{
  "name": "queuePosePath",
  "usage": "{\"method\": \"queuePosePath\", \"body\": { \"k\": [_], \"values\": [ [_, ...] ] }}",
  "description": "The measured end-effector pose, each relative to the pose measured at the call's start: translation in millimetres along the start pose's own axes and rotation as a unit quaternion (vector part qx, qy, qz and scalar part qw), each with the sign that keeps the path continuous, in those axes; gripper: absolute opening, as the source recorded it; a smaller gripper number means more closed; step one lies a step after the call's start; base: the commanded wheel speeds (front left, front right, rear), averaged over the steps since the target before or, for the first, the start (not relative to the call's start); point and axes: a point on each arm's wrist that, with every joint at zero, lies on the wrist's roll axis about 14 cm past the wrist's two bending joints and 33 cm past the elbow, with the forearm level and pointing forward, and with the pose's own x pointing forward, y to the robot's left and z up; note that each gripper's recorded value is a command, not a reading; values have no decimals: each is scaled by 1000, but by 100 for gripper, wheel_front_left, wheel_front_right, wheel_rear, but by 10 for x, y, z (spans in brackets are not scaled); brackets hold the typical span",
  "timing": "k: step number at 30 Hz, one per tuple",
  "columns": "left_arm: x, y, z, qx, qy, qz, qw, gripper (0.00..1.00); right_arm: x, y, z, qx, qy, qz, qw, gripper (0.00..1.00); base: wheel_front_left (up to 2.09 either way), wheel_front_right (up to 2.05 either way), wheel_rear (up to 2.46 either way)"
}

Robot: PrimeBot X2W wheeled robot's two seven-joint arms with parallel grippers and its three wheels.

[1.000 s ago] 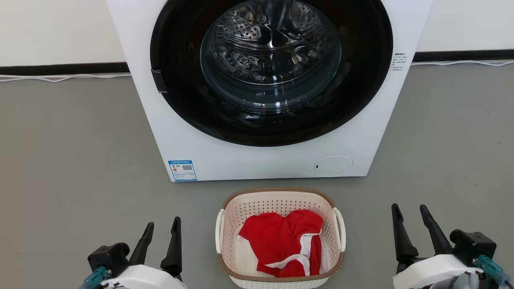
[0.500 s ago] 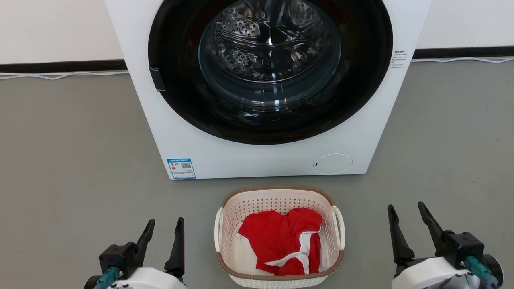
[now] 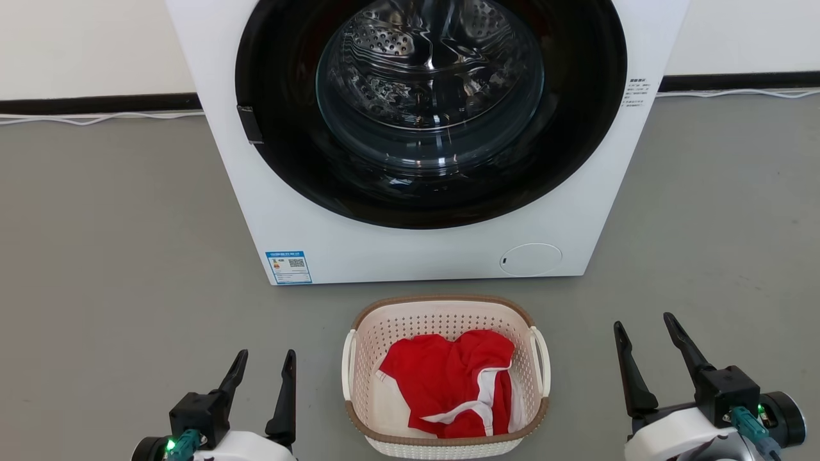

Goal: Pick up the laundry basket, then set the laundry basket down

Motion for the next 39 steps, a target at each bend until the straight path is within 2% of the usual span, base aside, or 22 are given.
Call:
{"method": "queuePosePath", "body": {
  "k": [16,22,30,39],
  "values": [
    [20,21,-127,-2,20,5,1000,100,37,10,-73,5,11,3,1000,100,0,0,0],
    [140,-8,-237,-6,38,0,999,100,165,77,-183,11,28,13,999,100,0,0,0],
    [446,-137,-482,-14,75,-19,997,100,434,135,-486,12,74,25,997,100,0,0,0],
    [929,-218,-953,-21,136,-25,990,100,826,288,-1064,1,153,63,986,100,0,0,0]
  ]
}}
